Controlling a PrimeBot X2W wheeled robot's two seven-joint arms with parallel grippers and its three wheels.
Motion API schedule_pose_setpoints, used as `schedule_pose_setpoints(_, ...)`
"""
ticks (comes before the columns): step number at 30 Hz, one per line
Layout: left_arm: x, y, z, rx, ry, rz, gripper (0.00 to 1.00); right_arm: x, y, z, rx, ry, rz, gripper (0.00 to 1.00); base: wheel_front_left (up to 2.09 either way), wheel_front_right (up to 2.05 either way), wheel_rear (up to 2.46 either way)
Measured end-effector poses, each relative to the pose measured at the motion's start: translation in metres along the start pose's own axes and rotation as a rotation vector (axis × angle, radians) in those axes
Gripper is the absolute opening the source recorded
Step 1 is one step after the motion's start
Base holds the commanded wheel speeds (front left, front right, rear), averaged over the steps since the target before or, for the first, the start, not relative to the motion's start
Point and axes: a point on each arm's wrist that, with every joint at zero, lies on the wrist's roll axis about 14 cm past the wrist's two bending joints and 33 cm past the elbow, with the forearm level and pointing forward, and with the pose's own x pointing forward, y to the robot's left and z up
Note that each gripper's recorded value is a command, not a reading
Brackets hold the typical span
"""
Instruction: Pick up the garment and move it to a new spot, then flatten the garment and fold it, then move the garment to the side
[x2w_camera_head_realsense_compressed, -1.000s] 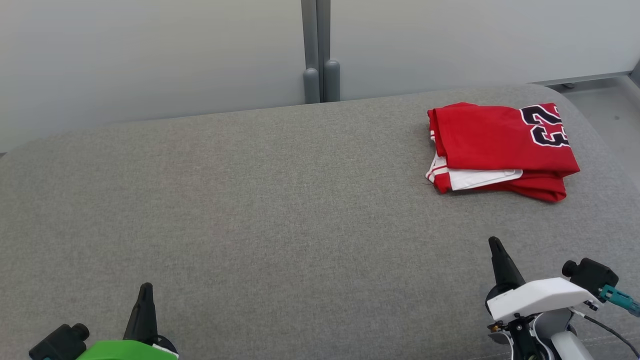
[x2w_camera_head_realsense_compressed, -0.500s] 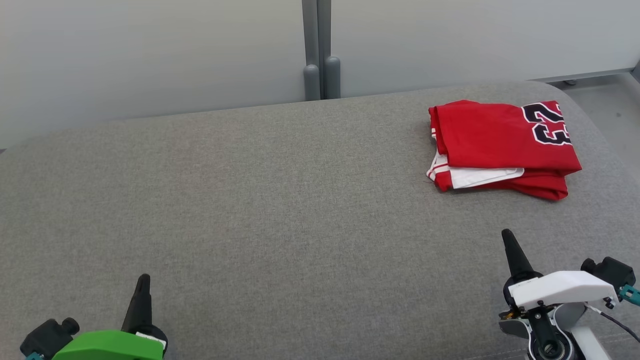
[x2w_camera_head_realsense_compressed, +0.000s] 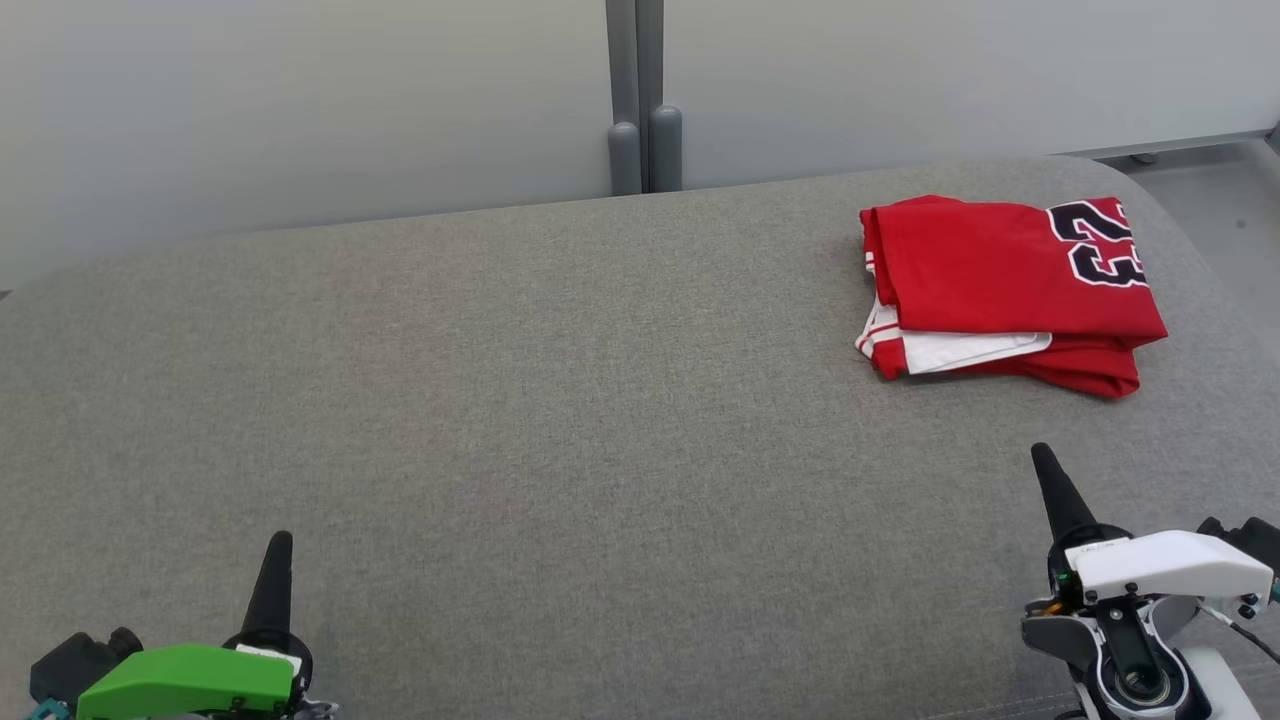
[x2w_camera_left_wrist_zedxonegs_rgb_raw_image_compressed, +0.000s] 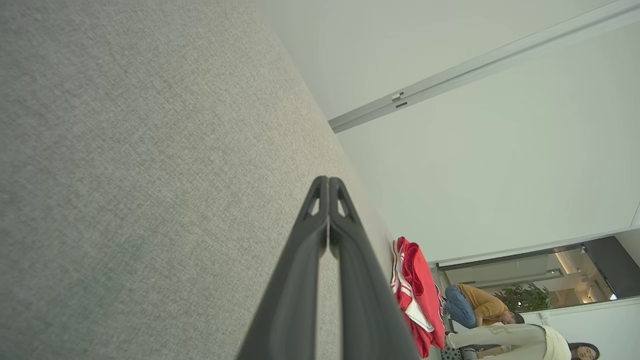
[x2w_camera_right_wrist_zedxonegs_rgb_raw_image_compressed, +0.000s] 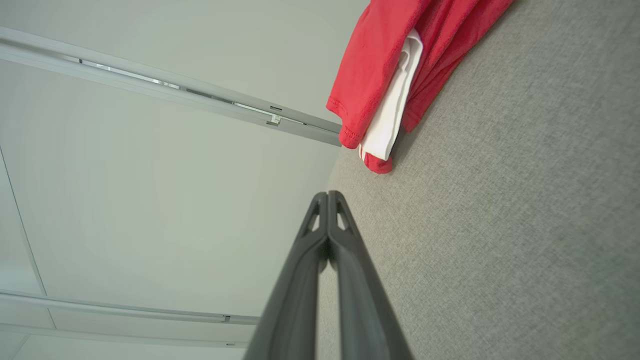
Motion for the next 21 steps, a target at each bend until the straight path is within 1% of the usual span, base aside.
schedule_pose_setpoints(14, 0.009, -0.006, 0.002, -0.186, 0.019, -0.035, 0.0, 0.006, 0.002, 0.016, 0.193, -0.025, 0.025, 0.0, 0.0, 0.0, 0.0)
schedule_pose_setpoints(17, 0.01, -0.005, 0.003, -0.206, 0.018, -0.034, 0.0, 0.007, 0.002, 0.018, 0.219, -0.029, 0.028, 0.0, 0.0, 0.0, 0.0)
schedule_pose_setpoints(21, 0.013, -0.01, 0.005, -0.261, 0.018, -0.054, 0.0, 0.009, 0.004, 0.023, 0.272, -0.039, 0.04, 0.0, 0.0, 0.0, 0.0)
